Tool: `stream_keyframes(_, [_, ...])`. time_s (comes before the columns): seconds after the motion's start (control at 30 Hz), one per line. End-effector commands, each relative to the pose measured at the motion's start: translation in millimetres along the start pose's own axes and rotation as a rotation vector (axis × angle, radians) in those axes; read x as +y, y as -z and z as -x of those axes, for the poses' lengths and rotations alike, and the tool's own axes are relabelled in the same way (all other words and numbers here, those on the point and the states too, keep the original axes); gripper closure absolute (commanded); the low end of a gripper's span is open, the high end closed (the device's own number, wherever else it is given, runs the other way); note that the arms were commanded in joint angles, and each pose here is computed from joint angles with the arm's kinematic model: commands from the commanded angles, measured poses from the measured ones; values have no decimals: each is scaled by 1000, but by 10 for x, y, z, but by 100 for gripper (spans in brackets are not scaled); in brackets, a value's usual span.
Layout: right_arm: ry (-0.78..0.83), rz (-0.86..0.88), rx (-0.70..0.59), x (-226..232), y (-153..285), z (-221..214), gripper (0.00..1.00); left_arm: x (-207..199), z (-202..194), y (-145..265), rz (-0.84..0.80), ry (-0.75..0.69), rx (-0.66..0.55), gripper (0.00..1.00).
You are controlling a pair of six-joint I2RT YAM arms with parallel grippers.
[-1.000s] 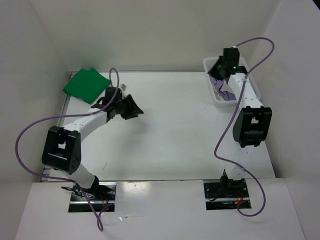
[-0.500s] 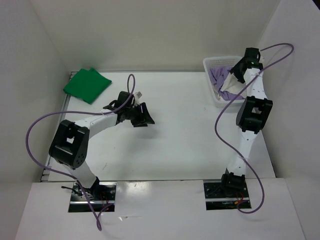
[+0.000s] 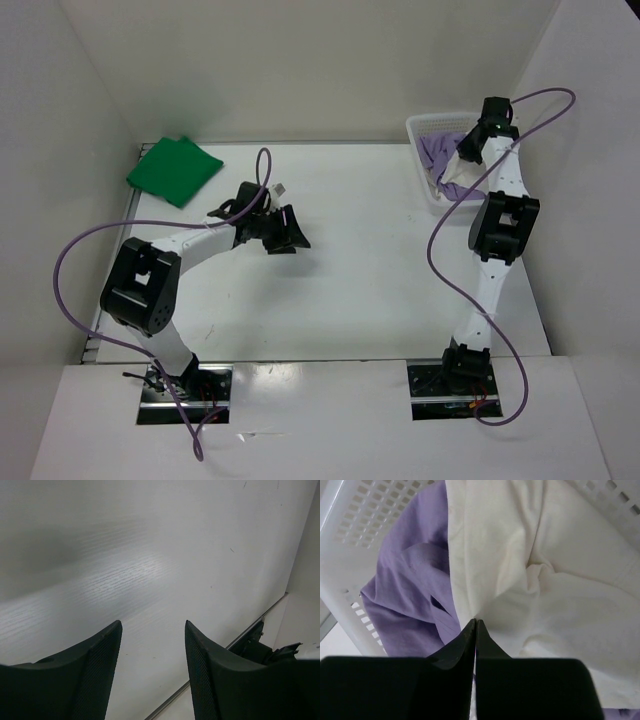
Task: Fold and stack the t-shirts
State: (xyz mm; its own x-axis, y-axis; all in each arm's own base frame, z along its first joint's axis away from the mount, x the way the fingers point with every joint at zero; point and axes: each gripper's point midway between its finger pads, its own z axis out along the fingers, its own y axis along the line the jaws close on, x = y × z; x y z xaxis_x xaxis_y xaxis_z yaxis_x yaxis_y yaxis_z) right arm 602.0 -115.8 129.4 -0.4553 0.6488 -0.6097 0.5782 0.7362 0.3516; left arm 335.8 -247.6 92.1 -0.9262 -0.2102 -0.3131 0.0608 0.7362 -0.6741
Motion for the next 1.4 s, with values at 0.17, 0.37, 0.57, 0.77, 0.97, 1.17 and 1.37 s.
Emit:
stream_keyframes(0.17, [56,23,-40,135,311,74,58,-173,201,49,-38,-46,-48,39])
stream_keyframes(0.37, [52,-30,22,-71,94,-228,59,-133,187,63,-18,-41,-53,38])
stream_keyframes(0.57, [53,65,-72,247,514,86,96,-229,322,137,-34,-51,-84,38])
stream_keyframes(0.77, [98,249,-241,1098,1595,423,98,-425,682,300,-68,-71,-164,38])
stream_keyframes(0.97, [142,649,-377,2092,3393,369,99,-552,886,502,-84,-63,-232,36])
stream_keyframes(1.17, [223,1230,-393,2651,5379,97,99,-212,1333,990,-33,61,-395,33])
stream_keyframes(1.37, [273,1486,-400,2584,6220,26,99,431,1623,1406,-35,241,-487,32])
